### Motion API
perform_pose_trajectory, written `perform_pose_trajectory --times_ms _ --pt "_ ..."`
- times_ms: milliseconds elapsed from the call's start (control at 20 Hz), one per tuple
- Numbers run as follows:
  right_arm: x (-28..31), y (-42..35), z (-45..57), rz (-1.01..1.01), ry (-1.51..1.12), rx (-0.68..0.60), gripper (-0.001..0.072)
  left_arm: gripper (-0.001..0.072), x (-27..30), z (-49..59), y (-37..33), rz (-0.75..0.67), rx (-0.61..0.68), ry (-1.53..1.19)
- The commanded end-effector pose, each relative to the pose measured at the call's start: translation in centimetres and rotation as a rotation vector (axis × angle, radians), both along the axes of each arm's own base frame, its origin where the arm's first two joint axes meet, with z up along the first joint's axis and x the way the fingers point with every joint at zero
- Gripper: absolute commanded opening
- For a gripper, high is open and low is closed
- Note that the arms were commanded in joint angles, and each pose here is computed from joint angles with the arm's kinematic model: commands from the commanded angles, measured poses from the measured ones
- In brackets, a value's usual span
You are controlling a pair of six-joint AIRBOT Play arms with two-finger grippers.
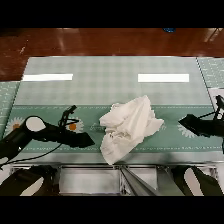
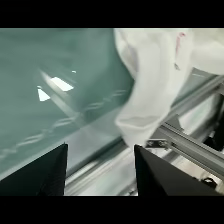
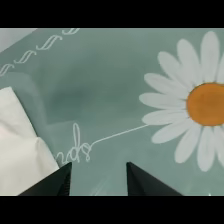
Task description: Fold the shirts.
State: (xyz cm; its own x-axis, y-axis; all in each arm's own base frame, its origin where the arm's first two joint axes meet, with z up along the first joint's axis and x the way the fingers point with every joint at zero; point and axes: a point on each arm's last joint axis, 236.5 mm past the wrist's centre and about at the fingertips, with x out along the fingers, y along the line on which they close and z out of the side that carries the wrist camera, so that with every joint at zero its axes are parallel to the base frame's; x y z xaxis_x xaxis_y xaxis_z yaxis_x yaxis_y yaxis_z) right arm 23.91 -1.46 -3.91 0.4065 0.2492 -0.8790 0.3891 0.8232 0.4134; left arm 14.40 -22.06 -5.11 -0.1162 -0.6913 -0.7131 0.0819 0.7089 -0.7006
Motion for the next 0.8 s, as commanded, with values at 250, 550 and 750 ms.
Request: perform_pose_trajectory --times_ms 250,550,750 --pt "-0.2 2.0 -0.9 0.014 -0.01 0.078 0.0401 0.0506 -4.4 -2.6 -6.0 -0.069 -0.045 0.023" --pt "-1.3 2.7 -1.8 0.028 0.027 0.1 0.0401 0.0151 -1.4 -1.7 -8.7 -0.01 -0.101 -0.06" --pt "-0.9 4.3 -1.9 0.042 -0.003 0.169 0.0401 0.002 -0.3 -0.9 -9.3 -0.027 -0.119 -0.101"
